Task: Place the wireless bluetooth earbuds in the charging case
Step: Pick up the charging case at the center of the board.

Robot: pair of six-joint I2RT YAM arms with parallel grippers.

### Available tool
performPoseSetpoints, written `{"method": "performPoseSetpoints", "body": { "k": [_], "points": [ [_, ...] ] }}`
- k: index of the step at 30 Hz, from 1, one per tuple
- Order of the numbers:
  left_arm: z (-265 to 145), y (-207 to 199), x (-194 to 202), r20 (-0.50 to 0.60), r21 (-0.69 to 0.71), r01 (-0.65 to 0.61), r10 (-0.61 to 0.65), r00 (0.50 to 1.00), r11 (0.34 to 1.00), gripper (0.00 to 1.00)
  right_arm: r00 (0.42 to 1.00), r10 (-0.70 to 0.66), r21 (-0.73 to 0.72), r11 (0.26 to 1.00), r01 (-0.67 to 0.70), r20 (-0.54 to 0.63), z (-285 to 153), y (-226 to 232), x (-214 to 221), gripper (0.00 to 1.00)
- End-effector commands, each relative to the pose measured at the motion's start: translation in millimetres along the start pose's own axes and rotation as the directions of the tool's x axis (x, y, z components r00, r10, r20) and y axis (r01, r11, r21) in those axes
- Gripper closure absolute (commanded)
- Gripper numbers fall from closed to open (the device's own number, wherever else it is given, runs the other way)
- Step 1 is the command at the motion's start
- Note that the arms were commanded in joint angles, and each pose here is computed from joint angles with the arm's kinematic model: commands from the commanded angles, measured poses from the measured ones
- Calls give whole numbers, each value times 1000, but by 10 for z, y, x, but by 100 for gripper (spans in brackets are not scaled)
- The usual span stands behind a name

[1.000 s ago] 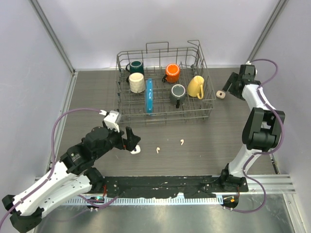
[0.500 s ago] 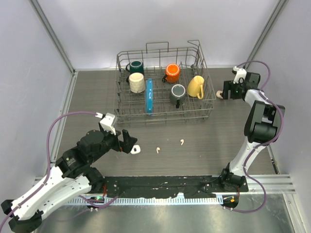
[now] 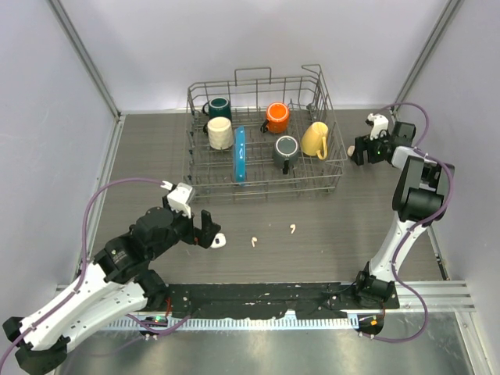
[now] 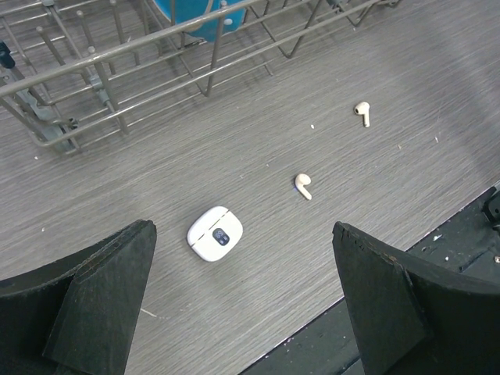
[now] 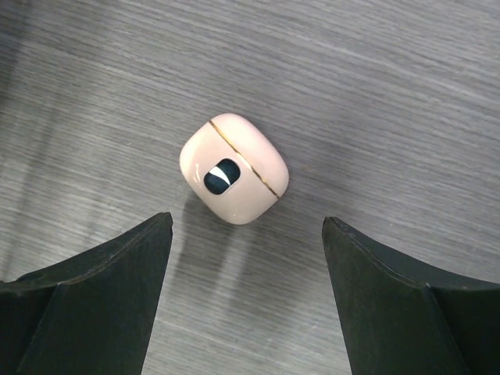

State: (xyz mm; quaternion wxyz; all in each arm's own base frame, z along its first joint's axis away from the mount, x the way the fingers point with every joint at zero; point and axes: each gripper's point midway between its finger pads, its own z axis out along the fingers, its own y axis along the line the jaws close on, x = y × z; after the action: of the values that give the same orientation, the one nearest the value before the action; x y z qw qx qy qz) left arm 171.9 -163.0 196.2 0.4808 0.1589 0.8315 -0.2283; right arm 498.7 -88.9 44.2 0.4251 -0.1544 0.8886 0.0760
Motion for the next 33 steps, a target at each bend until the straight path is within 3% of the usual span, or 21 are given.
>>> {"method": "performPoseSetpoints", "body": {
  "k": [1, 11, 20, 28, 31, 32, 33],
  "points": [
    [-20, -16, -137, 26, 0, -20, 20, 999, 1000, 0, 991, -104, 55, 994, 99, 81, 61, -208, -278, 17],
    [95, -43, -111, -5, 2, -41, 41, 999, 999, 0, 992, -83, -30, 996, 86, 95, 243, -144, -281, 17],
    [130, -60, -124, -8, 2, -35, 35, 999, 999, 0, 997, -62, -90, 994, 65, 36, 424, -50, -76, 21],
    [121, -53, -108, -15, 0, -34, 34, 999, 999, 0, 998, -50, -64, 997, 48, -26, 434, -5, -15, 43],
    [107, -30, -138, 5, -14, -17, 17, 1000, 1000, 0, 1000, -31, -53, 998, 31, 4, 387, 27, -53, 53],
    [94, -36, -158, 14, -12, -14, 15, 1000, 1000, 0, 999, -30, -48, 998, 30, 11, 371, 28, -70, 58],
    [89, -28, -163, 19, -16, -5, 6, 1000, 1000, 0, 1000, -12, -38, 999, 13, 15, 327, 28, -96, 72]
  ]
}}
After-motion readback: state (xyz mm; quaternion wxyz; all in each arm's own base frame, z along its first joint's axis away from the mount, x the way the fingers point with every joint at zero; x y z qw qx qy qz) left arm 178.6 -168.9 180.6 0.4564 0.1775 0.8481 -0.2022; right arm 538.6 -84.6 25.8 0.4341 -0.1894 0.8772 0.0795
